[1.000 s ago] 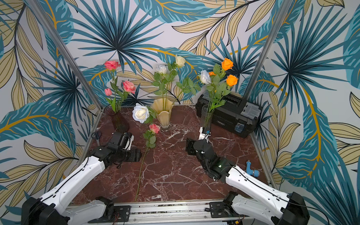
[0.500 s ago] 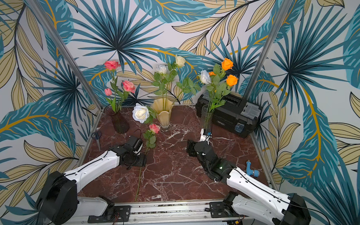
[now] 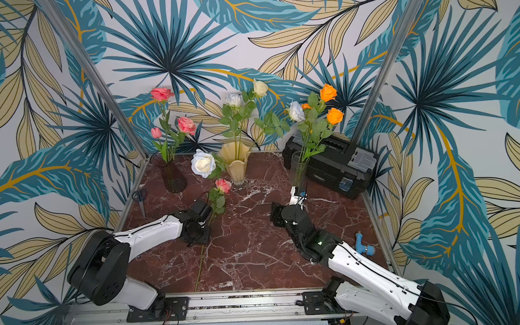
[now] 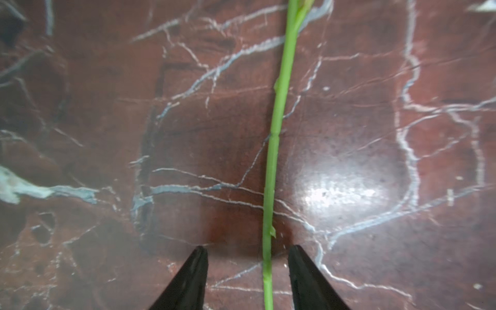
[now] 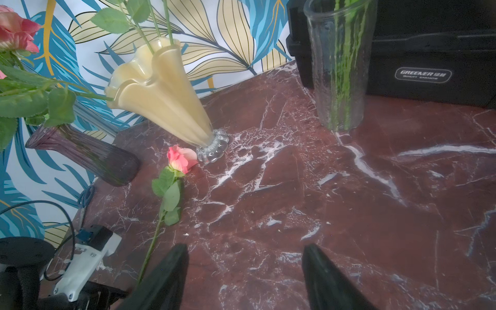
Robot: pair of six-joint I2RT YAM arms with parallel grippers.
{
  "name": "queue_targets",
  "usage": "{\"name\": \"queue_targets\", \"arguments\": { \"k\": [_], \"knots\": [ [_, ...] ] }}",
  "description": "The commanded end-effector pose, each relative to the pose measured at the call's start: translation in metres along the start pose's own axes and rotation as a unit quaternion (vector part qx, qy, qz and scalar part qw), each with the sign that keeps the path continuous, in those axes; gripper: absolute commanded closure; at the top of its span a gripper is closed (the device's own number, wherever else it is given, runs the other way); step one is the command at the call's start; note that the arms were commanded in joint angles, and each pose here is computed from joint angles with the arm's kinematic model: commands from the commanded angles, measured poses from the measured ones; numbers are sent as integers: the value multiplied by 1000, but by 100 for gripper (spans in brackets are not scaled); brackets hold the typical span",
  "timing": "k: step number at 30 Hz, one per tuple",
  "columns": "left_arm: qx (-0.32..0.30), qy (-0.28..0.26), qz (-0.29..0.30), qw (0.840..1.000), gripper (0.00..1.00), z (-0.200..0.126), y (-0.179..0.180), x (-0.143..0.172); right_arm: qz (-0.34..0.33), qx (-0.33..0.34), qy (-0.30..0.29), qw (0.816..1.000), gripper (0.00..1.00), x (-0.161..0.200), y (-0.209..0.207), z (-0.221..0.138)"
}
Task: Arrange the flowers in different vases according to their variety
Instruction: Pick up the flower at the center of the board.
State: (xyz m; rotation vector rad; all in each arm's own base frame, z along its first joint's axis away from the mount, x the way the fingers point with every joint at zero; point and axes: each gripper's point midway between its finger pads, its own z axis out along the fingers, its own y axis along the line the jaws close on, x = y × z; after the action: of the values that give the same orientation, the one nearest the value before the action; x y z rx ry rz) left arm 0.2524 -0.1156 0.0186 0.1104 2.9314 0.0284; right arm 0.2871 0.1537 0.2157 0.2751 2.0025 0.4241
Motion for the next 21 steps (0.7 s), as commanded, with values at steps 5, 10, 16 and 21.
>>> {"name": "queue_targets", "arguments": {
  "k": [5,10,16,21],
  "knots": [
    [-2,-5,1,1000,56,7,-6,-14,-2,16,0,1000,29,6,-12,-3],
    [6,35,7,999,70,21,-13,-6,-1,19,-4,1000,28,4,-13,-4],
    [-2,68,3,998,93,38,-12,6,-1,22,-9,1000,29,2,-15,-6],
    [-10,64,-8,998,100,39,-10,5,-3,24,-9,1000,28,2,-17,-7]
  ]
}}
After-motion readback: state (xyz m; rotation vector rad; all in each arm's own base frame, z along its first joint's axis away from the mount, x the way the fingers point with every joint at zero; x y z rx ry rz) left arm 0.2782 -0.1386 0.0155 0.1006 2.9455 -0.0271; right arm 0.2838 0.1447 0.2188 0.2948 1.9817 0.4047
